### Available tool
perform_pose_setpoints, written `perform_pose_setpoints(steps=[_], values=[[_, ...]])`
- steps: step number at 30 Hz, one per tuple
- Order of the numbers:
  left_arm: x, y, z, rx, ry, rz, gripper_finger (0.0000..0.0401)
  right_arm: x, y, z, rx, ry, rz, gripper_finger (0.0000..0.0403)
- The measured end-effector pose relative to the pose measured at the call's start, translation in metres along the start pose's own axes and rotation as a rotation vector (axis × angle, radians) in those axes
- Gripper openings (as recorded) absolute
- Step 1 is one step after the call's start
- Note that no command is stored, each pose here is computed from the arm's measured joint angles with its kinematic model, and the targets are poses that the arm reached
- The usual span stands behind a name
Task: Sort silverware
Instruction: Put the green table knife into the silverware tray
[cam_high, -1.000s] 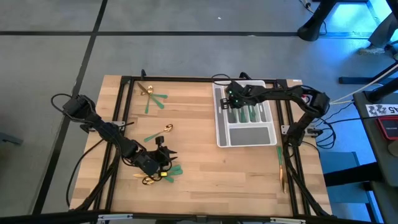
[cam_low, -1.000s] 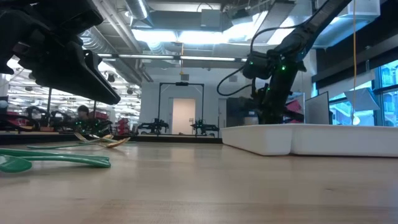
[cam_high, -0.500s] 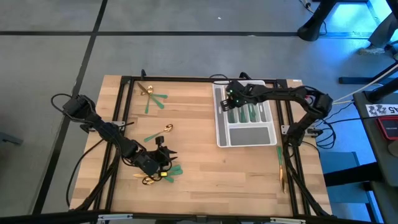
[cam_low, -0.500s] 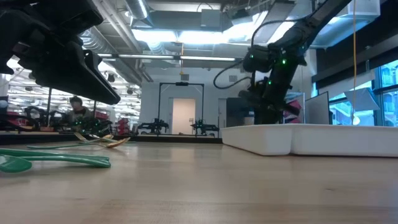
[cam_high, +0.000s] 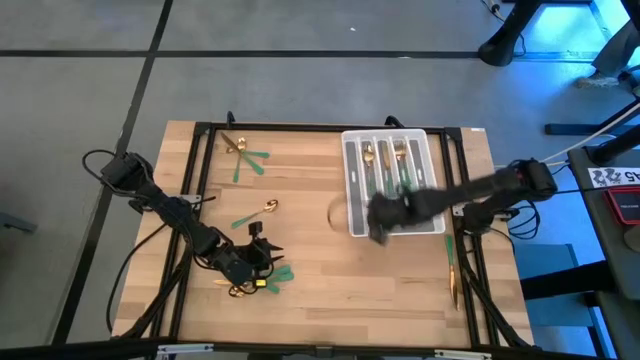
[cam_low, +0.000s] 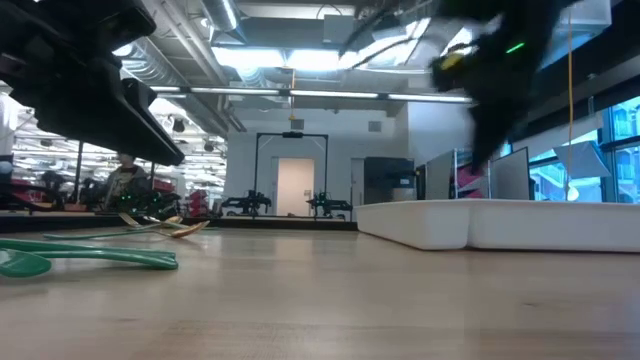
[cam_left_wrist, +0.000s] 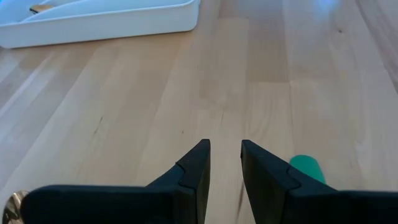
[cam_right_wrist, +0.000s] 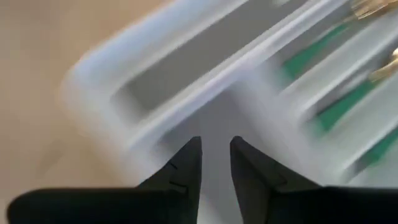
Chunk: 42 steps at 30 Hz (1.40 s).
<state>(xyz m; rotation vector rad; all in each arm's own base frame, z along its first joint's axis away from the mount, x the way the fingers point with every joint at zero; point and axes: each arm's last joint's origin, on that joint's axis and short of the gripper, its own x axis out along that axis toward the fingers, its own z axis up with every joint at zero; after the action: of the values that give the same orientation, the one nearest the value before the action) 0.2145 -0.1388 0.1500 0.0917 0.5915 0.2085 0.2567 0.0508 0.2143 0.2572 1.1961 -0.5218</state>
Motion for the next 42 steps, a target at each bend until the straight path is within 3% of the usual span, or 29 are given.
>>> perform_pose_setpoints(steps=[3,8,12,20,31,36,42], values=[[0.0,0.0,0.0,-0.003,0.0,0.0,0.0081,-0.014,0.029,-0.036,-0.02,0.12,0.093,0.0067],[0.0,0.0,0.001,0.006,-0.01,0.014,0.0081,-0.034,0.058,-0.093,0.091,0.372,0.156,0.0035],[0.0,0.001,0.001,0.015,-0.013,0.016,0.0081,-0.037,0.075,-0.129,0.105,0.493,0.121,0.0006],[0.0,0.001,0.001,0.039,-0.012,0.017,0.0081,-0.017,0.092,-0.18,0.013,0.759,-0.069,0.0003],[0.0,0.001,0.001,0.025,-0.012,0.017,0.0081,0.006,0.103,-0.205,-0.043,0.791,-0.162,0.0002],[0.0,0.001,0.001,0.019,-0.012,0.017,0.0081,0.01,0.108,-0.203,-0.038,0.754,-0.121,0.0001],[0.0,0.001,0.001,0.015,-0.014,0.017,0.0081,0.016,0.113,-0.182,0.04,0.748,-0.069,0.0002]])
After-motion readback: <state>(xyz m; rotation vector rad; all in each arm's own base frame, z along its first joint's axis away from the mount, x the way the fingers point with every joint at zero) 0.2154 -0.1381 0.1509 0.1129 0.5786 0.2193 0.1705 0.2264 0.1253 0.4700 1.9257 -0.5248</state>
